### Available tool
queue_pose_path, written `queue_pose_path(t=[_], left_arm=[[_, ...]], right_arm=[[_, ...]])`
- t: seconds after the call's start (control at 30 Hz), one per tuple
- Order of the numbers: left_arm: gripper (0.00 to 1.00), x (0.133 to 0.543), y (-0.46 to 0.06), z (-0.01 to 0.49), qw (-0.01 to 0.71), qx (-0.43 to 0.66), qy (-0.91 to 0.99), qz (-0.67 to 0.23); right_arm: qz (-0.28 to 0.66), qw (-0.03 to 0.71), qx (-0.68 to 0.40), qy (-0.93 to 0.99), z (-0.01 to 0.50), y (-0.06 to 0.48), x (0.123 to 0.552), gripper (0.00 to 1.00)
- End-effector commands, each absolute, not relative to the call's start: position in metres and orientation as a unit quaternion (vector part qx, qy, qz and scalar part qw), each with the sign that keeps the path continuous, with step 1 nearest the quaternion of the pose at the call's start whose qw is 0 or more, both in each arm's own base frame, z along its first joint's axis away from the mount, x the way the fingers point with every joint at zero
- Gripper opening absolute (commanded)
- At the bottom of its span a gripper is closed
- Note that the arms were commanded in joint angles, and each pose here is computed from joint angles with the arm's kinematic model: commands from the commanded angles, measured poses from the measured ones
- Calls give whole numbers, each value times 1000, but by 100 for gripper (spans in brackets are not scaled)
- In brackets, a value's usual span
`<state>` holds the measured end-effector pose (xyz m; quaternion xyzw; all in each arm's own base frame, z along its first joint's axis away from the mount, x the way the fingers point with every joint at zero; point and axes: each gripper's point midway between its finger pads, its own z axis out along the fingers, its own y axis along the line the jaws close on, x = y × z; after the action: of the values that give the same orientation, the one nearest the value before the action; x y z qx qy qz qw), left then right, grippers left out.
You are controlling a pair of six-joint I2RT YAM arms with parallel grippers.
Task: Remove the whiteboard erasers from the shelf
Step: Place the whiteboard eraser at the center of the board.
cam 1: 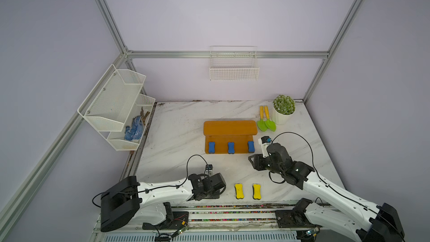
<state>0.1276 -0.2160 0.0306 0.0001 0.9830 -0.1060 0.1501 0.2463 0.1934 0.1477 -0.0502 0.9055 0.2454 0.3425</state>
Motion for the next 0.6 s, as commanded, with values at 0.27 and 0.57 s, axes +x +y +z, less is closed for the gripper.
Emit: queue_pose_path(t=[0.27, 0.57], left_arm=[[28, 126, -211, 26, 157, -31, 983, -93], [50, 126, -216, 27, 156, -22, 983, -89]], right_arm=[[253, 365, -42, 895, 151, 190, 245, 48], [245, 367, -39, 896, 141, 186, 245, 48]])
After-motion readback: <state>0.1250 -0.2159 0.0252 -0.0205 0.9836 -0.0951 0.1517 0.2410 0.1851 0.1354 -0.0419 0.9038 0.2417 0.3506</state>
